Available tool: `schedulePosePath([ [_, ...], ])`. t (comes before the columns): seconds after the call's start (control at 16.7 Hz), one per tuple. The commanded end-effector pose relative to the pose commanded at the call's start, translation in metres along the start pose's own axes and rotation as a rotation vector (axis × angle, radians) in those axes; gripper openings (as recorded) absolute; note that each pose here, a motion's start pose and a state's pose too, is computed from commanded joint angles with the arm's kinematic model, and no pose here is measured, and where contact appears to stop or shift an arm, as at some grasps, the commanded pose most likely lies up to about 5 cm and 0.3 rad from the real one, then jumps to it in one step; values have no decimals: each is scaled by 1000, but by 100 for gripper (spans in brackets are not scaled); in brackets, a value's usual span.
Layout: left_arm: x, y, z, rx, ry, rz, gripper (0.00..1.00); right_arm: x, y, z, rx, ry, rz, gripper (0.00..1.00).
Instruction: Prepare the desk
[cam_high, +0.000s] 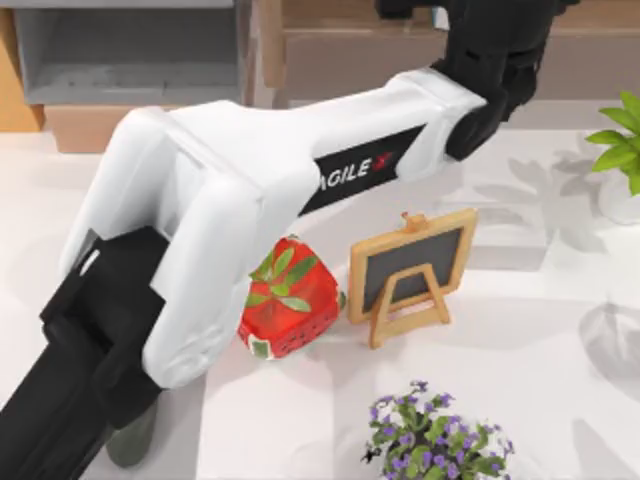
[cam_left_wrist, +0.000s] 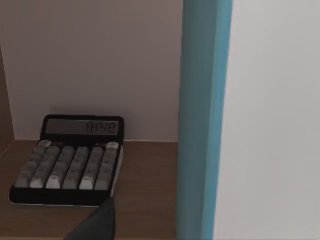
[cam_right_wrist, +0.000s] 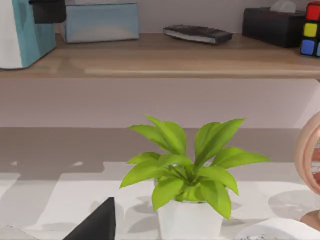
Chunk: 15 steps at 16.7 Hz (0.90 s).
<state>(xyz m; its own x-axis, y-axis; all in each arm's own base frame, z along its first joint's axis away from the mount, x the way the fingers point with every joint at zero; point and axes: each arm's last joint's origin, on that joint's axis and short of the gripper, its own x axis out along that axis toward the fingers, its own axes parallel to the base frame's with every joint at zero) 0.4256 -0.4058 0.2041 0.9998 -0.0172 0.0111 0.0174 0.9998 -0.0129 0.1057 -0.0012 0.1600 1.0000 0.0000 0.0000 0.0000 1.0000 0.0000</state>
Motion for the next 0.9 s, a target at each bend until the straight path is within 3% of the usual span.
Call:
schedulePosePath([
  [0.06, 0, 0, 0, 0, 0, 0, 100, 0, 0, 0, 0, 0, 0, 100],
  [0.84, 0, 0, 0, 0, 0, 0, 2, 0, 0, 0, 0, 0, 0, 100],
  [0.9, 0, 0, 0, 0, 0, 0, 0, 0, 0, 0, 0, 0, 0, 100],
])
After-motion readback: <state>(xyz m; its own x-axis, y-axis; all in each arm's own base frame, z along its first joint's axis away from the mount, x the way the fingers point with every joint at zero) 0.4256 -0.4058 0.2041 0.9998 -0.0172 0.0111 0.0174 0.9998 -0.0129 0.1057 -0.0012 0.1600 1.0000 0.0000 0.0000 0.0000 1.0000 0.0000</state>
